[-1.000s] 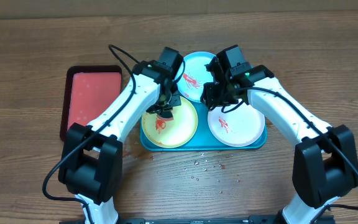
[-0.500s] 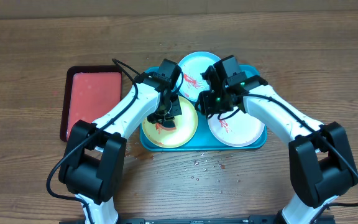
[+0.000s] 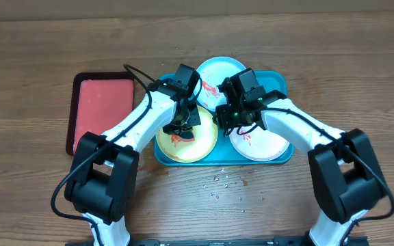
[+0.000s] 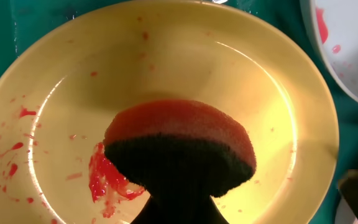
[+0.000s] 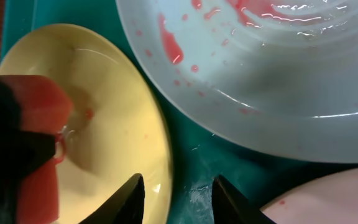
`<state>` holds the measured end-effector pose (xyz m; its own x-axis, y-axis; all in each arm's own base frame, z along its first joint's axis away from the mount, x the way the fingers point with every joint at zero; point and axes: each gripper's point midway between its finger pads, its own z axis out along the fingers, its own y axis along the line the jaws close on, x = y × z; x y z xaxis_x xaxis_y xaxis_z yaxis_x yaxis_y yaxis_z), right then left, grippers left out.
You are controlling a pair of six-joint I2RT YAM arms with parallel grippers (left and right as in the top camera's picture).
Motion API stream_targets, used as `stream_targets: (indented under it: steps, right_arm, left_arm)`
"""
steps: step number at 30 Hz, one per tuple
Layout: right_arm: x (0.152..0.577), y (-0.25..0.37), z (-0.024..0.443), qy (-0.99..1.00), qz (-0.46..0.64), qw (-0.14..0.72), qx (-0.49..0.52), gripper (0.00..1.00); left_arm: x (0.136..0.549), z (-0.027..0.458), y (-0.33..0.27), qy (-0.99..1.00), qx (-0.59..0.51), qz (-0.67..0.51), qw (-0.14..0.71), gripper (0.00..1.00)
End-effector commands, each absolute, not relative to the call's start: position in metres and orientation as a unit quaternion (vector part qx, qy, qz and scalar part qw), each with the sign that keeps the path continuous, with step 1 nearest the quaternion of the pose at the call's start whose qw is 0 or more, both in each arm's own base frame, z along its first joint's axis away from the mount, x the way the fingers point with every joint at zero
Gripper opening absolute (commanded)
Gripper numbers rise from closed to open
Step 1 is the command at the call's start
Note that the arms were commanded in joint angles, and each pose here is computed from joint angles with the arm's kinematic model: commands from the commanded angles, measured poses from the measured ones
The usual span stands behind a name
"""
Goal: Clean dirty plates on tray and stack at the side
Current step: 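Scrub the yellow plate with the sponge while the right gripper holds it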
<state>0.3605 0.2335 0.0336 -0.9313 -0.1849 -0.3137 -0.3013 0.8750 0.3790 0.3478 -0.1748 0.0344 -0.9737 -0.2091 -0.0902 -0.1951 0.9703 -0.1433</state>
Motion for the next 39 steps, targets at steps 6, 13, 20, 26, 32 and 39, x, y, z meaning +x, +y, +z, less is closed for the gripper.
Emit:
stream_targets:
  steps: [6, 13, 20, 26, 32, 39]
  right_arm:
    - [0.359, 0.235, 0.01, 0.962, 0.204, 0.123, -0.134, 0.33]
    - [0.347, 0.234, 0.005, 0.966, 0.197, 0.1, -0.133, 0.33]
    - [0.346, 0.243, -0.004, 0.965, 0.197, 0.1, -0.142, 0.25]
    - [0.351, 0.244, -0.001, 0.965, 0.2, 0.105, -0.136, 0.21]
    - [0.351, 0.245, 0.0, 0.964, 0.201, 0.106, -0.137, 0.21]
    - [0.351, 0.245, 0.0, 0.964, 0.201, 0.106, -0.137, 0.21]
  left_arm:
    - [0.347, 0.036, -0.179, 0.991, -0.099, -0.074, 0.052, 0.04]
    - [0.34, 0.028, -0.191, 0.991, -0.093, -0.089, 0.047, 0.04]
    - [0.335, 0.016, -0.193, 0.99, -0.094, -0.095, 0.05, 0.04]
    - [0.337, 0.017, -0.195, 0.99, -0.093, -0.097, 0.054, 0.1]
    - [0.341, 0.018, -0.202, 0.989, -0.085, -0.103, 0.066, 0.28]
    - [0.341, 0.017, -0.195, 0.99, -0.084, -0.086, 0.072, 0.44]
